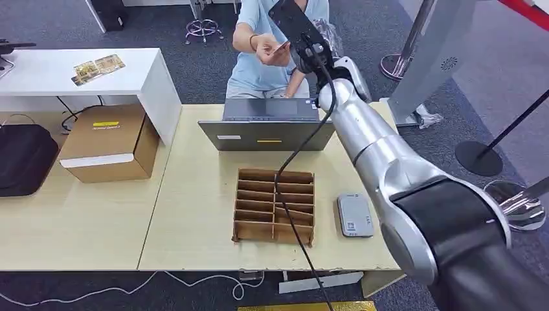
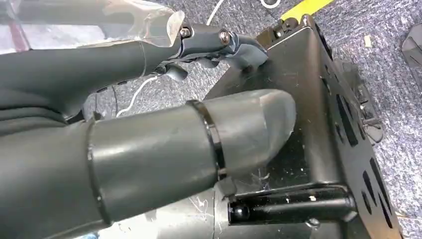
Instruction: Pass the card to the sensor for recognition and then transmit it.
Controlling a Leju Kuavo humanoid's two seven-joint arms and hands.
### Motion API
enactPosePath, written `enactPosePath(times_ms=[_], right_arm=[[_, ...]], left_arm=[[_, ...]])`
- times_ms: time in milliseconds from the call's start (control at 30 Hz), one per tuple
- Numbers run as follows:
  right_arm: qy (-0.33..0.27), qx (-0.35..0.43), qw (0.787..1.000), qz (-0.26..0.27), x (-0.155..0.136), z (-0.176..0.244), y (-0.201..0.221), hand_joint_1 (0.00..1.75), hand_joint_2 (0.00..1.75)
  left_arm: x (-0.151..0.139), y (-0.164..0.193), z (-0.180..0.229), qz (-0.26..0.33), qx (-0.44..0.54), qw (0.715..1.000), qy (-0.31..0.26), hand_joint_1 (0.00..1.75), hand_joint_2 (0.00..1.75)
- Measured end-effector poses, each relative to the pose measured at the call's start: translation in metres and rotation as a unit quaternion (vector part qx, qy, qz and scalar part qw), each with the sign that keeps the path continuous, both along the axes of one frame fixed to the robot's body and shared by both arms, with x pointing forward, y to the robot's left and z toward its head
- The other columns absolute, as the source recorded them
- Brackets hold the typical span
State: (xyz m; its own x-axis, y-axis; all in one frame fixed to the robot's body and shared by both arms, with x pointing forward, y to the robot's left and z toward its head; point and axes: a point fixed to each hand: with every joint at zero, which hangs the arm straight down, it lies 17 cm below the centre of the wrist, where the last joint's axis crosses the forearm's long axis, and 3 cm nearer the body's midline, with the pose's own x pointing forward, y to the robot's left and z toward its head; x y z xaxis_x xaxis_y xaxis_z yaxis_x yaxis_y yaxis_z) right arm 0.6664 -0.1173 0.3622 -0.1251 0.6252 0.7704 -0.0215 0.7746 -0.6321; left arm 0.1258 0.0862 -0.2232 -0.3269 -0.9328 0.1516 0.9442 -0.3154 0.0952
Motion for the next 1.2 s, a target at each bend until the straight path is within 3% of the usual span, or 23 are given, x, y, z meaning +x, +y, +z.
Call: enactPosePath(times_ms=[33,67,100,133,333,733,1000,1200], right_arm=[[0.003,-0.001,1.000,0.001,0.000,-0.002,0.000,1.69,1.75],[0.005,-0.001,1.000,0.002,0.000,-0.003,0.001,1.50,1.75],[0.007,-0.002,1.000,0.004,-0.001,-0.005,0.001,0.68,1.75],[0.010,-0.002,1.000,0.006,-0.001,-0.008,0.002,0.00,1.75],[0.022,-0.003,1.000,0.013,-0.002,-0.015,0.006,0.00,1.75],[-0.011,0.007,1.000,-0.010,0.001,-0.003,-0.009,0.00,1.75],[-0.164,-0.088,0.981,-0.060,0.002,0.035,-0.061,0.00,1.75],[-0.233,-0.023,0.971,-0.046,-0.017,0.010,-0.108,0.00,1.75]], left_arm=[[0.000,0.000,0.000,0.001,0.000,1.000,0.000,0.00,0.00],[0.000,0.000,0.000,0.002,-0.001,1.000,-0.001,0.00,0.00],[0.000,-0.001,0.000,0.003,-0.001,1.000,-0.002,0.00,0.00],[0.000,-0.001,0.000,0.005,-0.002,1.000,-0.002,0.00,0.00],[0.000,-0.001,-0.001,0.014,0.000,1.000,-0.001,0.00,0.00],[-0.001,-0.001,-0.001,0.019,-0.002,1.000,-0.005,0.00,0.00],[-0.001,-0.003,-0.001,0.013,-0.009,1.000,-0.006,0.00,0.00],[-0.004,0.000,-0.004,0.020,-0.008,1.000,-0.007,0.00,0.00]])
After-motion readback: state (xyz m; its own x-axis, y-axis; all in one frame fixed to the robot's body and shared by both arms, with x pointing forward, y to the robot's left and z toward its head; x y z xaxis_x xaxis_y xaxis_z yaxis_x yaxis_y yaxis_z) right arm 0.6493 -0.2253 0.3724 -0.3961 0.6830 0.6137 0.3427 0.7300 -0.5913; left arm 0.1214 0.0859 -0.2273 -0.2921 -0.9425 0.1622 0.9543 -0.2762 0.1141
